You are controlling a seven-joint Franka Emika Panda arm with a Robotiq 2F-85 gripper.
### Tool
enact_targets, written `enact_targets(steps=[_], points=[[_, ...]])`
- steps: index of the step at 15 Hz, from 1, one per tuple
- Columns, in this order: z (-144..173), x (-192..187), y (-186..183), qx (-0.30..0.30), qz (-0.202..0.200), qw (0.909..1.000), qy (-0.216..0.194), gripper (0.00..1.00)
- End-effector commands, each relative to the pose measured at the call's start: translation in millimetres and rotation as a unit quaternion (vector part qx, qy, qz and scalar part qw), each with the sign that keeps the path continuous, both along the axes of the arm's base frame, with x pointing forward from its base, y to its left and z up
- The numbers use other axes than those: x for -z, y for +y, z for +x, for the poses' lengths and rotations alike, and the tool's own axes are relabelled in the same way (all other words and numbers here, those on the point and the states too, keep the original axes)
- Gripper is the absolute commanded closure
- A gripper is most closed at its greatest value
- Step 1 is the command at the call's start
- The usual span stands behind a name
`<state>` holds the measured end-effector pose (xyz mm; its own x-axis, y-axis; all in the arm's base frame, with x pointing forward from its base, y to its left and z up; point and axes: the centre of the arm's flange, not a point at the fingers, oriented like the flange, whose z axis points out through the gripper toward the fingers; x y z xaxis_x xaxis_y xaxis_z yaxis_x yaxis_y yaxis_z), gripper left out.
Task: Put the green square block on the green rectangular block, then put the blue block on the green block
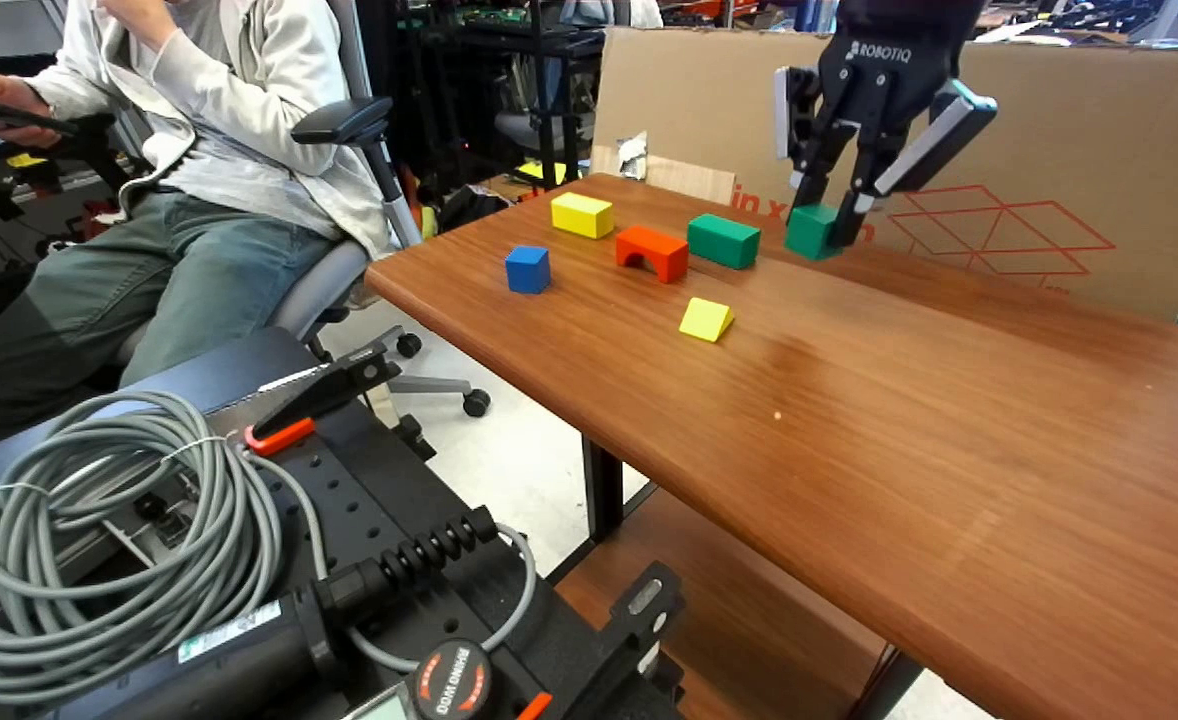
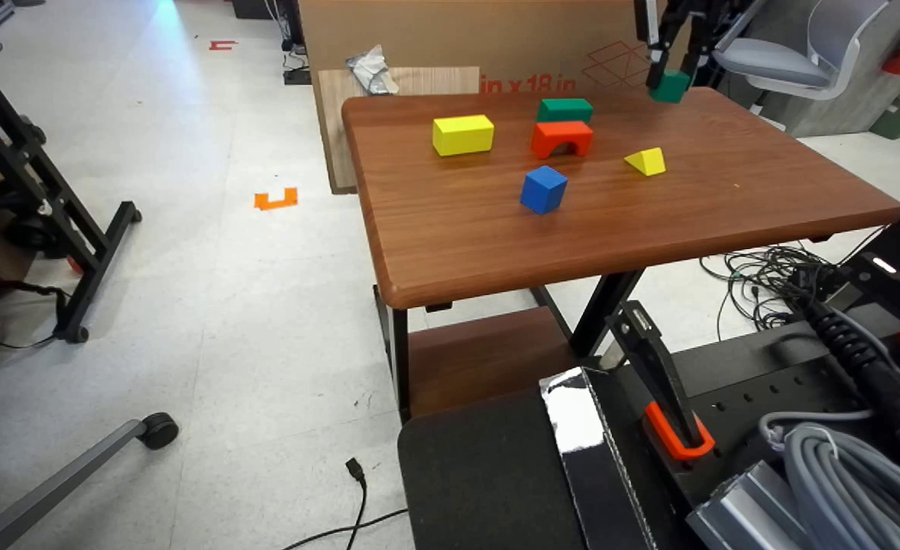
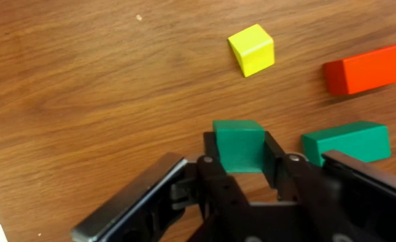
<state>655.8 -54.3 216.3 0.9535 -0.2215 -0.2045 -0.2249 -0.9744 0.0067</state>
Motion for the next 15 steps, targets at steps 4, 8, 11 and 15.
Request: enact_targets(steps=[4,8,11,15], points=[[24,-46,53,-0.005,0.013,0.9997,-0.017,0.92],[29,-50,87,-0.032,0.01,0.9988,-0.035,0.92],[31,-45,103,-0.054,0.001,0.9978,-0.04,0.92],[34,-33,113,-0.086,-0.015,0.9954,-0.04,0.92]])
